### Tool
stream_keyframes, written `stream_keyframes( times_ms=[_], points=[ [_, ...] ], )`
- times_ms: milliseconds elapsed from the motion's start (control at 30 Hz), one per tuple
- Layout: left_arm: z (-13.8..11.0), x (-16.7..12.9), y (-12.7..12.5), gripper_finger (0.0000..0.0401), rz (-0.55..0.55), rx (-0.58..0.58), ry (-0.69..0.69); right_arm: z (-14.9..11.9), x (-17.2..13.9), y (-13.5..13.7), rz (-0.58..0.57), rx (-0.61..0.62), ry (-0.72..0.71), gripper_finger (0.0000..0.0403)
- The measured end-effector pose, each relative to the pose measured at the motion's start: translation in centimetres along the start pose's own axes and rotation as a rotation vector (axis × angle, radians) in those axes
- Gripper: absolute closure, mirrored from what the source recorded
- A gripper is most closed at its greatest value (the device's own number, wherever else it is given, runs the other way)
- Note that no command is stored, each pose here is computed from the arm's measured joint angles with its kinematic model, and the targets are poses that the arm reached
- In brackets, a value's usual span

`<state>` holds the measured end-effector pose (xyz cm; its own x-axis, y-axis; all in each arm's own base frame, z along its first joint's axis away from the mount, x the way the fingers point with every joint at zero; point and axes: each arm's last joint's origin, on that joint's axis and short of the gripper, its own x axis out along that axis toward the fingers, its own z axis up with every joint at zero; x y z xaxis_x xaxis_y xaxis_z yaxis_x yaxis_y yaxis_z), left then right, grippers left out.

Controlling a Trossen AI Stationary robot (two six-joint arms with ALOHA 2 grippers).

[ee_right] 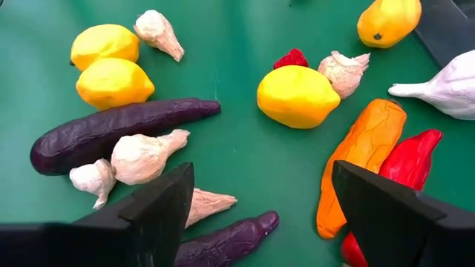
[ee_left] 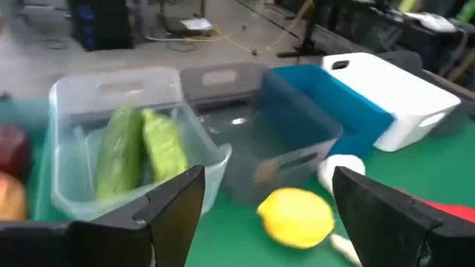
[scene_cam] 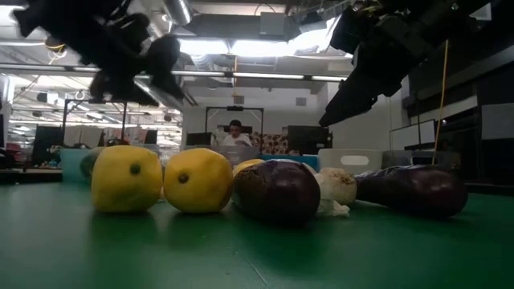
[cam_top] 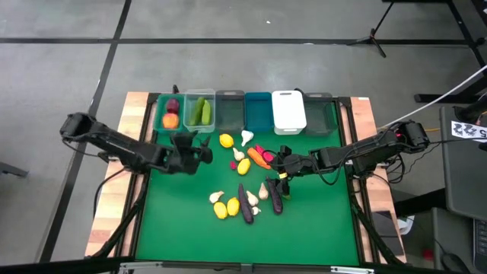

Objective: Sort produce into baskets
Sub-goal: Put the red chili pepper into the left black bin

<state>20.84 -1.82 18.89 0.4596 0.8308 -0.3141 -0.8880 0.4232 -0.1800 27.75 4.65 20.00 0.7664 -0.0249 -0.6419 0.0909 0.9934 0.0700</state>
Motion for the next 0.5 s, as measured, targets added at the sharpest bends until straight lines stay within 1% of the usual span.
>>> stream_keyframes(
  times_ms=[67,300,500],
  points=[
    [-1.3,0.1,0.1,0.0113,0.012,-0.031,-0.004,0.0,0.0,0.0,0.0,0.0,-0.001,0.0084],
    [-5.0,1.6,-0.3,0.0113,0.08,0.054,0.024,0.0,0.0,0.0,0.0,0.016,-0.005,0.0084],
    [-7.8,2.5,-0.3,0.0113,0.105,0.046,0.101,0.0,0.0,0.0,0.0,0.033,-0.003,0.0084]
  ],
)
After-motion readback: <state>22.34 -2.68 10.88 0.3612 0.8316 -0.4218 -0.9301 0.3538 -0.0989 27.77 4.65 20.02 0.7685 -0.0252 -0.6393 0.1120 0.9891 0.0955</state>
